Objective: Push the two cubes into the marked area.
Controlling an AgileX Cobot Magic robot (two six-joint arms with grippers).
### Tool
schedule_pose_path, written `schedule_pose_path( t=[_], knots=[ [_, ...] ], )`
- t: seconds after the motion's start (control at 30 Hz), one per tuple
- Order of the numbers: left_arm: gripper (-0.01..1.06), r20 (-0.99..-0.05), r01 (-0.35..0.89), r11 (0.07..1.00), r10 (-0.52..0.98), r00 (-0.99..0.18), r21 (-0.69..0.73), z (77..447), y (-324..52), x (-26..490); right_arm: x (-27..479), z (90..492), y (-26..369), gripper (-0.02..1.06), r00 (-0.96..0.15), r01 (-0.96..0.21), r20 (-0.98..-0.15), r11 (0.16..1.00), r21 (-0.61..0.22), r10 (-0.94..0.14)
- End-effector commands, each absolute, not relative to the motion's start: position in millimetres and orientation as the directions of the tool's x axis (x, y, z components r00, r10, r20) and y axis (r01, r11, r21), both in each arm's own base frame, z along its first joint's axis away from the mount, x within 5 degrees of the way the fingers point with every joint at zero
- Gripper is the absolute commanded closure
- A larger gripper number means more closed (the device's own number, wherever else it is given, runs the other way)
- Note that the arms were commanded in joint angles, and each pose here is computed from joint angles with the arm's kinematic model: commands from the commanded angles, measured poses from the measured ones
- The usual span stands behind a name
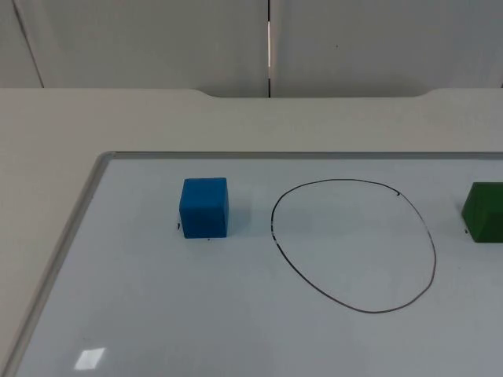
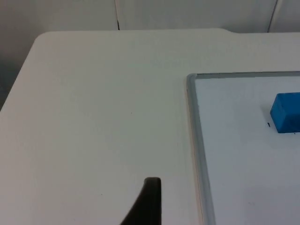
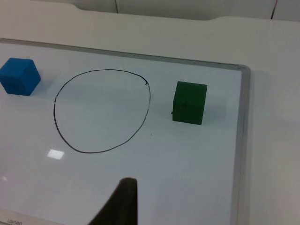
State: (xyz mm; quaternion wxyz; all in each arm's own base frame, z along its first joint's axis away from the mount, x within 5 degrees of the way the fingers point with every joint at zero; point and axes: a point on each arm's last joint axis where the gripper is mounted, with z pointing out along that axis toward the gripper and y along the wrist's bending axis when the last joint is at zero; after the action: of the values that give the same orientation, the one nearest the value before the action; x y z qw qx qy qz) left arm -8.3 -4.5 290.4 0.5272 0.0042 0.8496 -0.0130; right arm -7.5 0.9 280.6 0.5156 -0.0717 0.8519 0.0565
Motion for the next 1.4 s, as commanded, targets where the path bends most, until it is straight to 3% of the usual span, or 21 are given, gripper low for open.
schedule_pose_path(
  t=[0.0,0.5,0.67,0.7,0.77,0.87,0.9,0.93,0.97,1.37],
  knots=[
    [0.21,-0.888,0.013,1.0,-0.003,-0.459,-0.01,295.8,-3.5,-2.1,-7.8,280.3,1.3,-0.01,-0.452,-0.182,-0.889,0.983,0.018,-0.068],
    [0.21,-0.825,0.008,1.0,-0.008,-0.566,-0.015,304.7,-2.3,38.7,-7.8,280.3,1.3,-0.01,-0.452,-0.183,-0.889,0.983,0.016,-0.07],
    [0.46,-0.84,0.018,0.999,-0.033,-0.542,-0.051,308.6,-4.5,52.5,-7.7,280.3,0.9,-0.01,-0.452,-0.178,-0.889,0.984,0.015,-0.068],
    [0.46,-0.84,0.018,0.999,-0.033,-0.542,-0.051,308.6,-4.5,52.5,-7.7,280.3,0.9,-0.01,-0.452,-0.178,-0.889,0.984,0.015,-0.068],
    [0.58,-0.842,0.018,0.998,-0.035,-0.538,-0.053,309.2,-4.5,54.9,-7.7,280.3,0.9,-0.01,-0.452,-0.178,-0.889,0.984,0.015,-0.068],
    [0.87,-0.856,0.019,0.998,-0.042,-0.515,-0.06,311.5,-4.7,58.3,-7.7,280.3,0.9,-0.01,-0.452,-0.178,-0.889,0.984,0.015,-0.068],
    [0.87,-0.856,0.019,0.998,-0.042,-0.515,-0.06,311.5,-4.7,58.3,-7.7,280.3,0.9,-0.01,-0.452,-0.178,-0.889,0.984,0.015,-0.068],
    [1.01,-0.867,0.018,0.998,-0.043,-0.497,-0.059,313.1,-4.6,59.3,-7.7,280.3,0.9,-0.01,-0.452,-0.178,-0.889,0.984,0.015,-0.068],
    [1.05,-0.876,0.018,0.998,-0.044,-0.48,-0.059,314.6,-4.5,60.2,-7.7,280.3,0.9,-0.01,-0.452,-0.178,-0.889,0.984,0.015,-0.068],
    [1.05,-0.914,0.015,0.998,-0.048,-0.402,-0.058,321.8,-3.8,65.7,-7.6,280.3,0.4,-0.01,-0.453,-0.171,-0.889,0.985,0.016,-0.064]
  ],
)
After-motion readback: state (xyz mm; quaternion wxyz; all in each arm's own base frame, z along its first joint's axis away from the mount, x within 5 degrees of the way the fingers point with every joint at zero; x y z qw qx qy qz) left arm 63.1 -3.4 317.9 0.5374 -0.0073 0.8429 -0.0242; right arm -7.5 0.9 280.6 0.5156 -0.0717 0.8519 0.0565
